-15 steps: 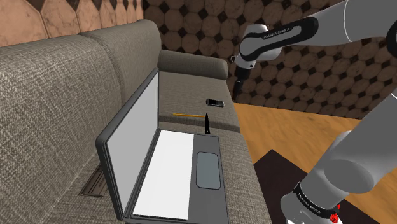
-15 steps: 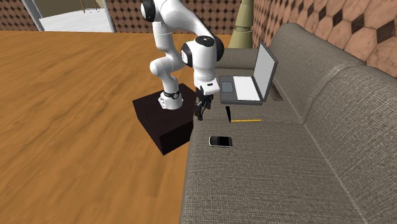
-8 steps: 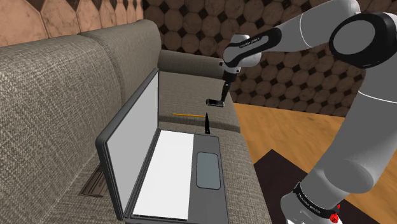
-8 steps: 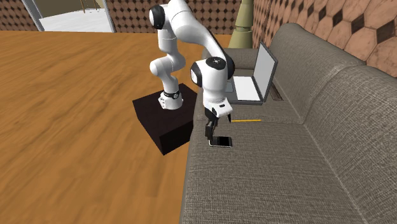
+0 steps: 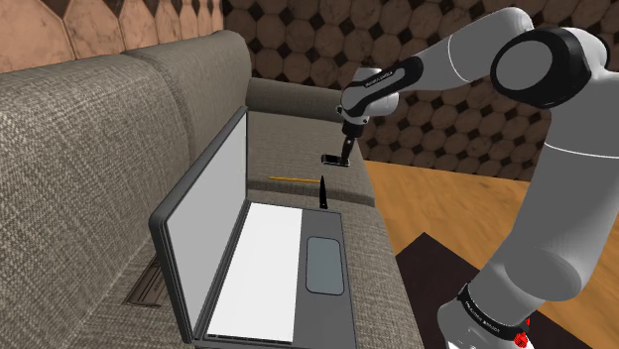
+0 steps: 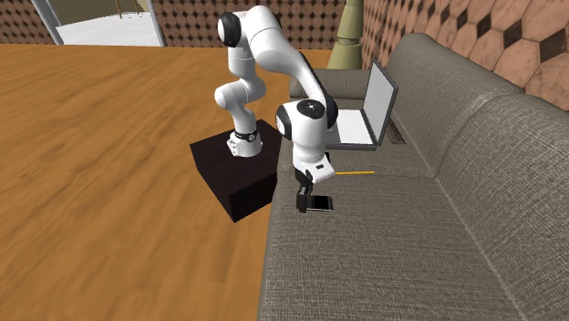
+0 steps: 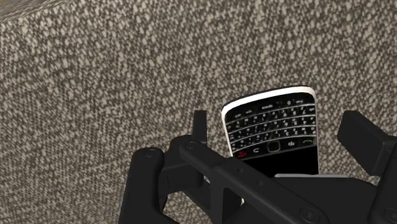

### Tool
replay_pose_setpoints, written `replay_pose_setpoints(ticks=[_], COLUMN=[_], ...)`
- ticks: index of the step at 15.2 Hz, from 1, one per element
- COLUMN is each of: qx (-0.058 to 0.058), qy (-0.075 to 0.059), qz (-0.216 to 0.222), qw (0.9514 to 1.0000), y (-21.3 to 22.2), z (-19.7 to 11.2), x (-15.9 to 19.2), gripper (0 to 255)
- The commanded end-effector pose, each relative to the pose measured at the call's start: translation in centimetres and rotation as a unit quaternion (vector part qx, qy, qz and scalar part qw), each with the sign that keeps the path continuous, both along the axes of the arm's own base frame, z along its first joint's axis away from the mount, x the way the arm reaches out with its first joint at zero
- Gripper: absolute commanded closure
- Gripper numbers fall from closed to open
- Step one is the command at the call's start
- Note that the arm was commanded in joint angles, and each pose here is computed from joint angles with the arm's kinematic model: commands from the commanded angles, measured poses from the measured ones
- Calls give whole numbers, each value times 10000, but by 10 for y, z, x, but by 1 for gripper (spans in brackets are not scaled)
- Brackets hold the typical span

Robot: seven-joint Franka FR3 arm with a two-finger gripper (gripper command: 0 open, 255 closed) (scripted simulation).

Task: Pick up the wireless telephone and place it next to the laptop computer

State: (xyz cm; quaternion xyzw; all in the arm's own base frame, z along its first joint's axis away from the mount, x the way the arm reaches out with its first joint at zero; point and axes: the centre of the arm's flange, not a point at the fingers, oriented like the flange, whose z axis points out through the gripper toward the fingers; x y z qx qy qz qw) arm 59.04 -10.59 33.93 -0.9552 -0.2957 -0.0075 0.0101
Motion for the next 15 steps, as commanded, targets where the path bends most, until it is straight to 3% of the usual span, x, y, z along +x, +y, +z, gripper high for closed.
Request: replay_pose_setpoints(ticks=[1,8,9,15], qx=[-1,-1,-1,-1], qy=[-3,-2,-2,-2], qz=[1,1,1,1], qw=[10000,10000,10000,10000], y=[0,0,0,0], z=[-8,-8,-8,-8], x=[-1,-1,-1,-1], gripper=[0,0,255,255])
